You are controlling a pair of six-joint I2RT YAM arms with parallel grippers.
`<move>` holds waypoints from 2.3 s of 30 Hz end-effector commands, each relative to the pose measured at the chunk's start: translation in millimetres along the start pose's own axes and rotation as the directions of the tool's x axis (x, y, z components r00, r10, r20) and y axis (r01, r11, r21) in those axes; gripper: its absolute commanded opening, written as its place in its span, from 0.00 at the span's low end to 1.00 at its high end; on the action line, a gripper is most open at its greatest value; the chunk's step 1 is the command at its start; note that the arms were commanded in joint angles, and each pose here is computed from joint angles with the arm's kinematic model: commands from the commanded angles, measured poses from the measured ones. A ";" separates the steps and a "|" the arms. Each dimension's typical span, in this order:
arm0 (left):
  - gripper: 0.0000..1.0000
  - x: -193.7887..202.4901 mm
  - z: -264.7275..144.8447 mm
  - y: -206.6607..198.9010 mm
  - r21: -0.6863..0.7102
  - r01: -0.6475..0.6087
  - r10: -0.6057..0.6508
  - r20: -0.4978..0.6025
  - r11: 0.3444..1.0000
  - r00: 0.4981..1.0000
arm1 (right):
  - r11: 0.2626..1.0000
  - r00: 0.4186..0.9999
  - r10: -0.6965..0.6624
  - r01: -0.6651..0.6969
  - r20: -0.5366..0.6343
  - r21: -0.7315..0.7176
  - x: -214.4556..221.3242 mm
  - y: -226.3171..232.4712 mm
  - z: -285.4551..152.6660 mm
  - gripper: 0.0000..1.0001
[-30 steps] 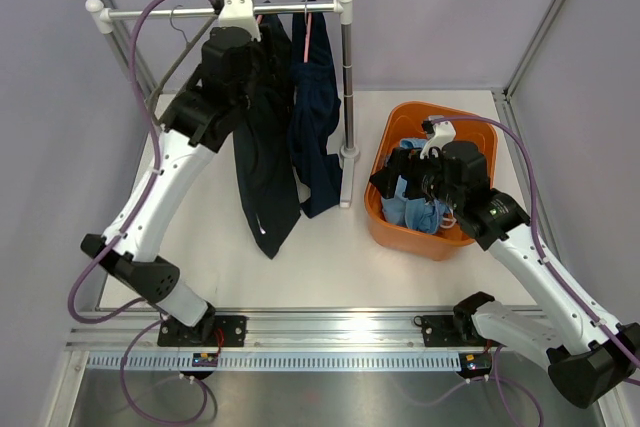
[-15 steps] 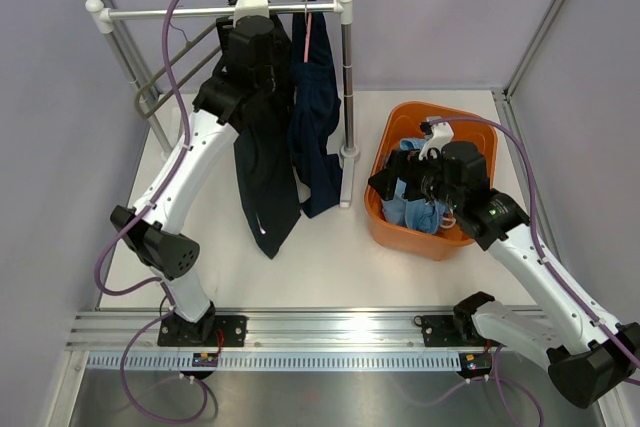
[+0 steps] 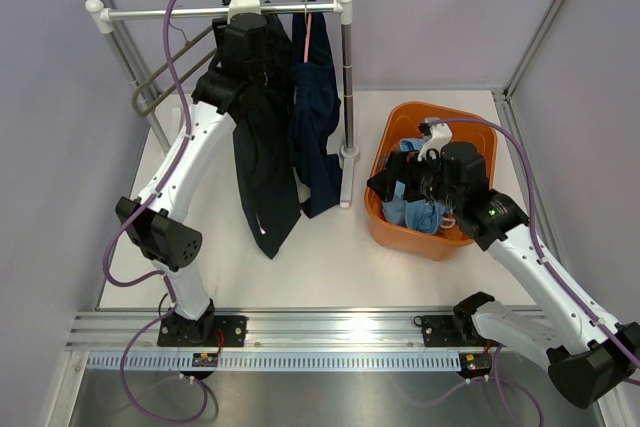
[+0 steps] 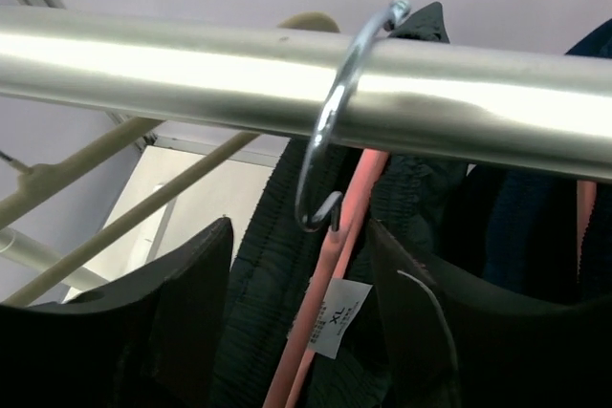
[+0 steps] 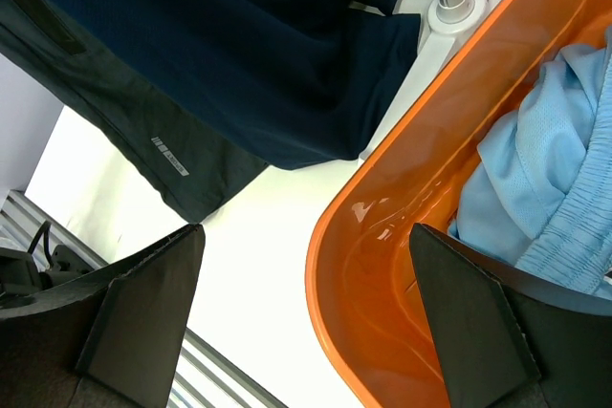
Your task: Remove the shorts from the hanger
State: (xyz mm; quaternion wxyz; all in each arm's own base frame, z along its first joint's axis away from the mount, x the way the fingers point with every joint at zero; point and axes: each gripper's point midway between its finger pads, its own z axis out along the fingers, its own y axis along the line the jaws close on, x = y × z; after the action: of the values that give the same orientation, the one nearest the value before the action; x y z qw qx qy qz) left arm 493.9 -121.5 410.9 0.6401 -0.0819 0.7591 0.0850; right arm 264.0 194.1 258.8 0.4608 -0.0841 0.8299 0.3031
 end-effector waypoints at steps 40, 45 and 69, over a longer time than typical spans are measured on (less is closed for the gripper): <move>0.00 -35.5 -84.3 9.4 0.246 0.070 -0.076 0.013 0.967 0.997 | 1.000 1.000 -0.026 0.026 0.016 -0.008 -6.0 -0.3 8.2 0.97; 0.00 -16.5 -123.3 16.4 0.281 0.046 -0.054 0.018 0.959 0.998 | 0.999 0.999 -0.033 0.033 0.015 -0.019 -4.9 1.3 7.6 0.97; 0.00 172.8 -286.1 77.0 0.612 0.003 0.187 -0.246 0.791 0.951 | 0.969 0.965 -0.233 0.220 -0.119 -0.113 17.4 170.2 26.3 0.95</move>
State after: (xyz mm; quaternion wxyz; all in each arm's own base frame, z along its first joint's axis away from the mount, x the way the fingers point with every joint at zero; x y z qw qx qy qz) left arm 188.3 -101.5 297.9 0.5179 0.1310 0.8410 -0.0857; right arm 205.4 327.6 295.7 0.4185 -0.2307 0.8230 0.3069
